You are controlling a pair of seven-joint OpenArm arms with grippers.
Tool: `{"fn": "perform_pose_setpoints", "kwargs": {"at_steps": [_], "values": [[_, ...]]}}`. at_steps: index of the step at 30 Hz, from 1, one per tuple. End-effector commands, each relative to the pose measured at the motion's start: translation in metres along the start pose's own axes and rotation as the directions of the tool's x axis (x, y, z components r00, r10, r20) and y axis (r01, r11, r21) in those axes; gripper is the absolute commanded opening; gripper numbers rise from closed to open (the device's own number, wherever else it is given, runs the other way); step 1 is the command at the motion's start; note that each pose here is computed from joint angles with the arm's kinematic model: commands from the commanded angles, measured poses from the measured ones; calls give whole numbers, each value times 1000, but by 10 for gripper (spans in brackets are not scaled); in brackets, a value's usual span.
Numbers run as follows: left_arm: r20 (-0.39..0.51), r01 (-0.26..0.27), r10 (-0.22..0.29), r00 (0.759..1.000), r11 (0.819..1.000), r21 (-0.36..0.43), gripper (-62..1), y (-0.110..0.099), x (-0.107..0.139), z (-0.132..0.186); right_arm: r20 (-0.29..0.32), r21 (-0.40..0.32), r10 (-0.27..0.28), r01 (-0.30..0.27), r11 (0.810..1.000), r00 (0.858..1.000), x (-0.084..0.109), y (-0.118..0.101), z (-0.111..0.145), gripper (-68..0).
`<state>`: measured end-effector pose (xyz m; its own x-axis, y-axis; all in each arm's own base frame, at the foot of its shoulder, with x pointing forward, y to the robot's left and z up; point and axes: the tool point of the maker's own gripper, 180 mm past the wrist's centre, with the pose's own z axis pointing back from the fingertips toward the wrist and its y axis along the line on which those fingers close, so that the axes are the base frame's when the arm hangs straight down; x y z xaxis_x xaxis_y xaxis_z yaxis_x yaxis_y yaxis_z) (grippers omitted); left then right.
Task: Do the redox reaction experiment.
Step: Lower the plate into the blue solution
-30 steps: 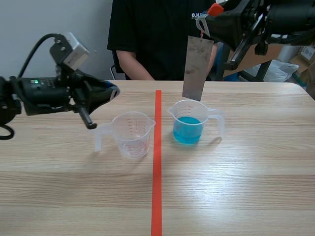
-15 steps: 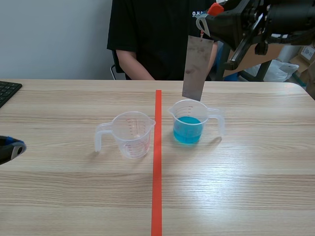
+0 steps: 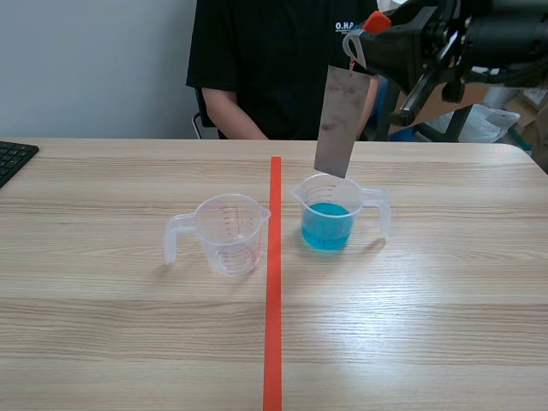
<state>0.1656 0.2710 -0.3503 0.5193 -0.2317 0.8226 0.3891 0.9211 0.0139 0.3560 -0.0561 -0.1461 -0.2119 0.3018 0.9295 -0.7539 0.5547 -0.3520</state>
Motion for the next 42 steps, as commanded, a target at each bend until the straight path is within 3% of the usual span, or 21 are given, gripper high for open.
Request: {"fn": "perform_pose_setpoints", "kwargs": {"at_steps": [1,6,13,20,28,42], "values": [[18,-27,26,999,1000,6,-582,-6,-2,1,30,8,-5,5,1000,1000,5,-1,-1,-660],[-13,-94,95,995,994,51,-582,-21,-29,13,23,15,-39,39,999,999,-6,1,-3,-660],[-57,-138,144,988,986,90,-582,-43,-56,24,19,27,-56,56,998,998,-20,5,-6,-660],[-53,-175,182,982,978,115,-582,-52,-63,26,17,28,-86,85,996,996,-34,5,-9,-660],[-58,-199,211,976,967,161,-582,-54,-71,30,-25,11,-119,119,993,993,-62,10,-18,-660],[-58,-199,210,976,967,161,-582,-54,-71,30,-76,4,-117,118,993,990,-92,14,-21,-660]]}}
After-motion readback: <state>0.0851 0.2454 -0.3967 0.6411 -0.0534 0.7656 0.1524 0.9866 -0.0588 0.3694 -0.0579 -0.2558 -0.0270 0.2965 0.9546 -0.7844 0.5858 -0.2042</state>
